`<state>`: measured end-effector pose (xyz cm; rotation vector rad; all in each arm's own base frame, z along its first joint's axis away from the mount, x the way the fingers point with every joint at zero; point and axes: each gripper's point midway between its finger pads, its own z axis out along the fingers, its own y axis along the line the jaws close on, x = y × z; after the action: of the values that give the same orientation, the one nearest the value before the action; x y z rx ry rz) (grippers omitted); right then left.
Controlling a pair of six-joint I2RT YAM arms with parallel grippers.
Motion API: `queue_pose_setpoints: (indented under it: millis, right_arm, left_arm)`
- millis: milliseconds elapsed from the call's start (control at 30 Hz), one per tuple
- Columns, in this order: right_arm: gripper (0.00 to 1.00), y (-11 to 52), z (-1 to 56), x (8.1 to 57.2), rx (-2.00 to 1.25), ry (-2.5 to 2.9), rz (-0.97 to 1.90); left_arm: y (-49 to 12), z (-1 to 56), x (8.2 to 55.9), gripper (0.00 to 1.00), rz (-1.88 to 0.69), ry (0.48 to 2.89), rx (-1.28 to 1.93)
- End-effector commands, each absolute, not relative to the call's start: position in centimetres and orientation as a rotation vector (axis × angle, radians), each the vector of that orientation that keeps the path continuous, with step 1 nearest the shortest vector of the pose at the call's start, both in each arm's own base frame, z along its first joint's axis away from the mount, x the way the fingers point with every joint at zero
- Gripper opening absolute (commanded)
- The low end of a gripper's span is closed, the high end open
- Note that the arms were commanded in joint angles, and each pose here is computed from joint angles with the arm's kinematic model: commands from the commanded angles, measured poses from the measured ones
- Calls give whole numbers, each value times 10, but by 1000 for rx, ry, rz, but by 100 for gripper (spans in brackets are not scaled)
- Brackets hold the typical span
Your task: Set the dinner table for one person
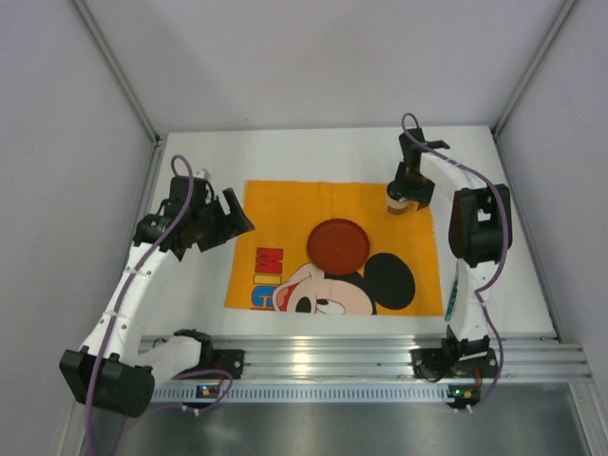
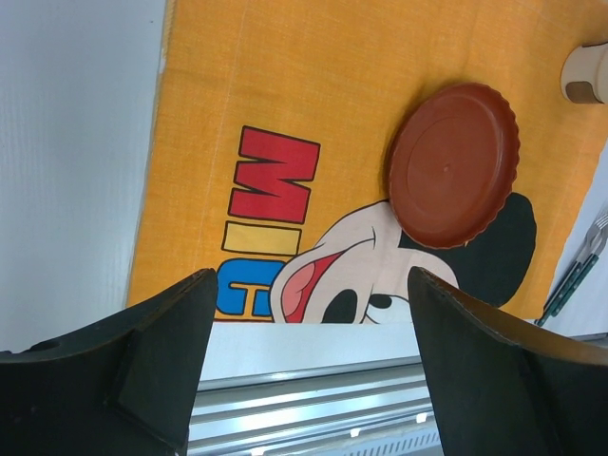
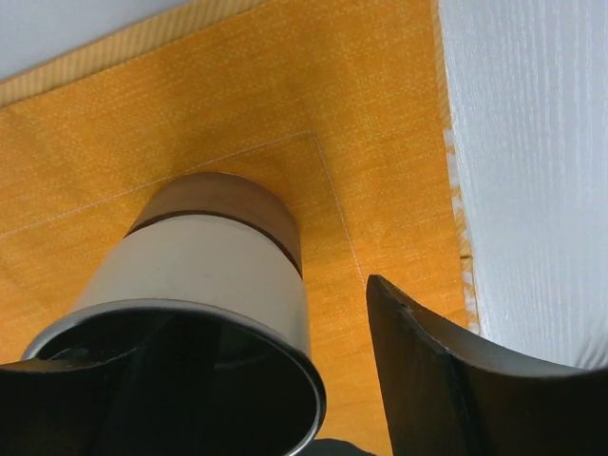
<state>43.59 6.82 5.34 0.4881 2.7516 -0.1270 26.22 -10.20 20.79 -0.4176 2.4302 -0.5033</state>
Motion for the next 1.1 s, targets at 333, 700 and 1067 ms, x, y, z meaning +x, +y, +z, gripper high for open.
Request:
queue_pose_setpoints:
  millis: [333, 700, 1067]
  right_arm:
    - [78, 44, 202, 428, 483, 2447, -7]
    - [75, -48, 136, 275, 949, 2548, 137]
    - [50, -41, 50, 219, 1138, 2684, 159]
  left_arm:
    - [-109, 206, 263, 86, -547, 2446, -340]
    - [-122, 189, 237, 86, -664, 2468, -326]
    - [-120, 149, 194, 86, -704, 2510, -370]
